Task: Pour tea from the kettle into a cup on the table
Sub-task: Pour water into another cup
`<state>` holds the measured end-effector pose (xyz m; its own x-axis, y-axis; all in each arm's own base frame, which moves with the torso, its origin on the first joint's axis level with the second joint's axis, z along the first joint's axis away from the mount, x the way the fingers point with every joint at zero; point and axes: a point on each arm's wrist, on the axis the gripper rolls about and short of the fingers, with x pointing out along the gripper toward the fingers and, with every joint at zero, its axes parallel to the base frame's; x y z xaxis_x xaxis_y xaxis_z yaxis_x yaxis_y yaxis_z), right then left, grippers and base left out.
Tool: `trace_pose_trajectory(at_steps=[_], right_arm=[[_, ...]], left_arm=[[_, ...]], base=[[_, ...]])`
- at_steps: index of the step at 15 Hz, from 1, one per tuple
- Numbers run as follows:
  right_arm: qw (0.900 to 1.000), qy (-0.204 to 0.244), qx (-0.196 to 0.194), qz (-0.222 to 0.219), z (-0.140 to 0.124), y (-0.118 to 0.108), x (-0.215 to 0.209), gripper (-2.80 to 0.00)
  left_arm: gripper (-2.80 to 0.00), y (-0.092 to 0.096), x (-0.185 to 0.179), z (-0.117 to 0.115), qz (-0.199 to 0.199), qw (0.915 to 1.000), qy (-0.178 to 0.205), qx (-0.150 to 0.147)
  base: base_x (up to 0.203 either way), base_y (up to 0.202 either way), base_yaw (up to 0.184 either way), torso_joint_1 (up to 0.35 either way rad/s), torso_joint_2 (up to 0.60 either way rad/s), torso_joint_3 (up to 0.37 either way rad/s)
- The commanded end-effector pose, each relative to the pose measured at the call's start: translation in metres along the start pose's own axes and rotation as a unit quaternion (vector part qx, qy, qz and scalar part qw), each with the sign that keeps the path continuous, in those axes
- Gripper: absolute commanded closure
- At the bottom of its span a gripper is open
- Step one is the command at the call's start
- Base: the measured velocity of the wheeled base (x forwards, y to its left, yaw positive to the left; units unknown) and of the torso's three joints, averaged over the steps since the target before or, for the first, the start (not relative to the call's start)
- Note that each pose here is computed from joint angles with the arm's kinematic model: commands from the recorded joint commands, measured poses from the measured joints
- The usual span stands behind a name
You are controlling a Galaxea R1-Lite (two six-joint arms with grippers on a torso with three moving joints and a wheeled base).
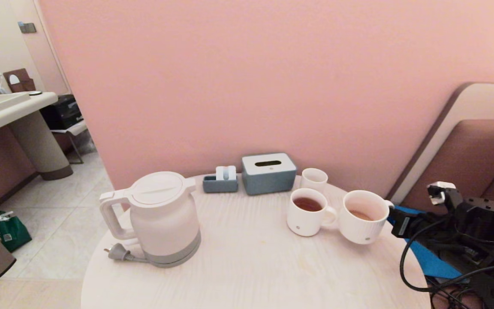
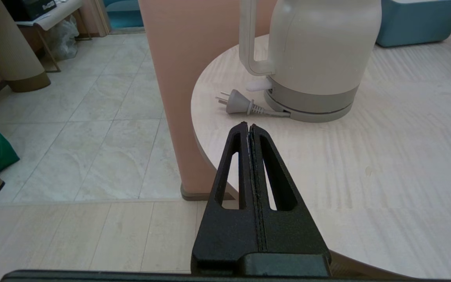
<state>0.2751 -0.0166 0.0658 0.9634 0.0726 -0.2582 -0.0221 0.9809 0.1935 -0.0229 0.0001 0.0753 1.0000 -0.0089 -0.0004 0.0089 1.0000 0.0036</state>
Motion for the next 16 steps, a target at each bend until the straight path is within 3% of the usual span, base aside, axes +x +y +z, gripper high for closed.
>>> trace_pose_trajectory(at_steps=[1,11,16], right_arm=[[1.0,-0.009,-0.006,-0.002,0.008,0.001,0.003,0.0],[1.0,-0.013,-0.013,-0.012,0.036,0.003,0.019,0.0],[0.999,-0.018,-0.039,-0.018,0.053,0.007,0.028,0.0]], left_arm=[[0.0,0.0,0.0,0.0,0.0,1.0,0.001,0.0],[0.0,0.0,0.0,0.0,0.0,1.0,0.001,0.0],[0.0,0.0,0.0,0.0,0.0,1.0,0.001,0.0]], base=[[0.0,0.0,0.0,0.0,0.0,0.0],[0.0,0.0,0.0,0.0,0.0,0.0],[0.0,0.0,0.0,0.0,0.0,0.0]])
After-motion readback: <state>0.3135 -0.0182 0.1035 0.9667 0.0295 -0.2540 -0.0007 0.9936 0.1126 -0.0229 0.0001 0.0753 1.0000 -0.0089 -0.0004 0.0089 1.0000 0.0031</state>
